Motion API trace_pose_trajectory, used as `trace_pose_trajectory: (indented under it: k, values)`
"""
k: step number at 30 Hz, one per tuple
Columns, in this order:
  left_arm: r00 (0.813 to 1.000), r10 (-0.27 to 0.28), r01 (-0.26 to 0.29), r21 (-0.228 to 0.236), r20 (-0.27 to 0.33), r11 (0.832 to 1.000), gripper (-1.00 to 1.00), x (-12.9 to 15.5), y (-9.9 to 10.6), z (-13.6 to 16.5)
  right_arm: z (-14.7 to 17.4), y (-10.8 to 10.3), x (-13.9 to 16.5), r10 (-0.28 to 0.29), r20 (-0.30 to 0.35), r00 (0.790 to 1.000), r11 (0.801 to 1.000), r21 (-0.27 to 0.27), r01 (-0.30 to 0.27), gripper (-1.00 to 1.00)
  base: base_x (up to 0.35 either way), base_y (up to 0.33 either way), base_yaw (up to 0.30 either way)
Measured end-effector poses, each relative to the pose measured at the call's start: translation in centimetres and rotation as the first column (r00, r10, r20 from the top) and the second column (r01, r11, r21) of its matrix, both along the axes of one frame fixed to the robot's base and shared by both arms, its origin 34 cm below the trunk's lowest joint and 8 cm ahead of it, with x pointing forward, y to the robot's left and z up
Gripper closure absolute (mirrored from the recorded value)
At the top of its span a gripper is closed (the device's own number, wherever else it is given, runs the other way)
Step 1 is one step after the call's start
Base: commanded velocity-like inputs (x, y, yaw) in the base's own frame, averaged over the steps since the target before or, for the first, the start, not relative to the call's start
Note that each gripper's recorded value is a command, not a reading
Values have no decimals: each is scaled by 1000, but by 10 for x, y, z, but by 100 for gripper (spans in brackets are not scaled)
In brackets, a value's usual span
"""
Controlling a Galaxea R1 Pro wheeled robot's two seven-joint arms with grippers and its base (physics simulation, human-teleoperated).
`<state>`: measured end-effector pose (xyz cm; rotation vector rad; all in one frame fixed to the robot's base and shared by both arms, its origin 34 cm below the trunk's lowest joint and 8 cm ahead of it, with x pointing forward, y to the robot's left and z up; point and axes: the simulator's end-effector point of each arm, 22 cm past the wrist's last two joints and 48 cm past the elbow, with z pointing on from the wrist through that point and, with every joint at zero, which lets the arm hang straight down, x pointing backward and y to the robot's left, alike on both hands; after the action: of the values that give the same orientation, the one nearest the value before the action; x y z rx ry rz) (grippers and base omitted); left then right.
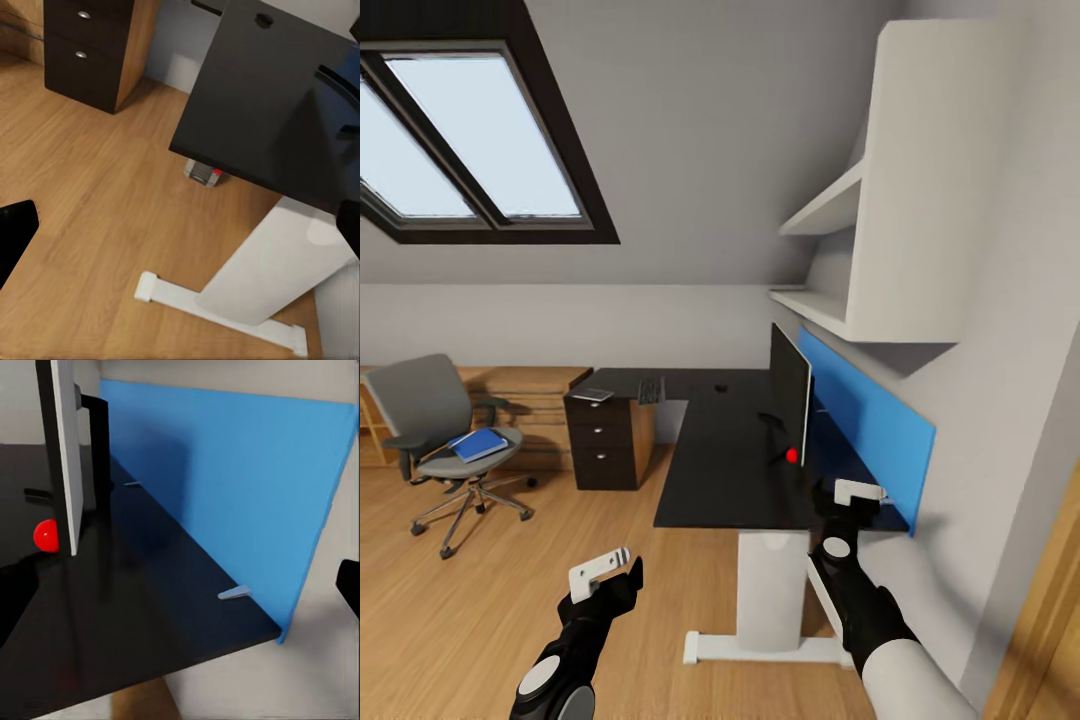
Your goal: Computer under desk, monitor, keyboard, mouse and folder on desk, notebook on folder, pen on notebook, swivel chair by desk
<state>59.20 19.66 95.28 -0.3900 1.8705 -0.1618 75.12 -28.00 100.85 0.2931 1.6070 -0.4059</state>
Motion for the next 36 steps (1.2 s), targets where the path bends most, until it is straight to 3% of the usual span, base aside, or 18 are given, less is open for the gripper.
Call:
trace_pose_trajectory:
  k: [7, 9, 10, 19, 20, 23, 32, 36]
  values:
    - [1000, -1, 1, 0, 0, 1000, -100, 0, 0, 0, -1, 2, 1, 10, -2, 1000, 1000, 3, -10, -100, -206, 0, 0]
    - [1000, -5, 5, 0, 3, 1000, -100, -1, -3, 2, -3, 18, 8, 97, -11, 995, 995, 21, -97, -100, -13, 0, 0]
    - [1000, -5, 5, 0, 3, 1000, -100, -1, -3, 4, -3, 20, 8, 106, -12, 994, 994, 29, -106, -100, -8, 0, 0]
    - [1000, -5, 5, 2, -5, 1000, -100, -2, -1, 14, -21, 22, -6, 111, -44, 993, 988, 113, -105, -100, -2, 0, 0]
    - [1000, -9, 9, 3, -11, 1000, -100, -3, -3, 13, -34, 19, -31, 97, -33, 995, 981, 173, -90, -100, 0, 0, 0]
    - [1000, -9, 10, 5, -19, 1000, -100, -4, -3, 14, -63, 21, -70, 96, -63, 993, 977, 199, -82, -100, 0, 0, 0]
    - [999, -8, 9, 14, -49, 1000, -100, -7, -1, 11, -104, 27, -115, 111, -148, 983, 975, 205, -80, -100, 0, 0, 0]
    - [993, 0, 6, 46, -122, 999, -100, -25, 10, -20, -143, 33, -134, 126, -239, 963, 975, 208, -76, -100, 0, 0, 0]
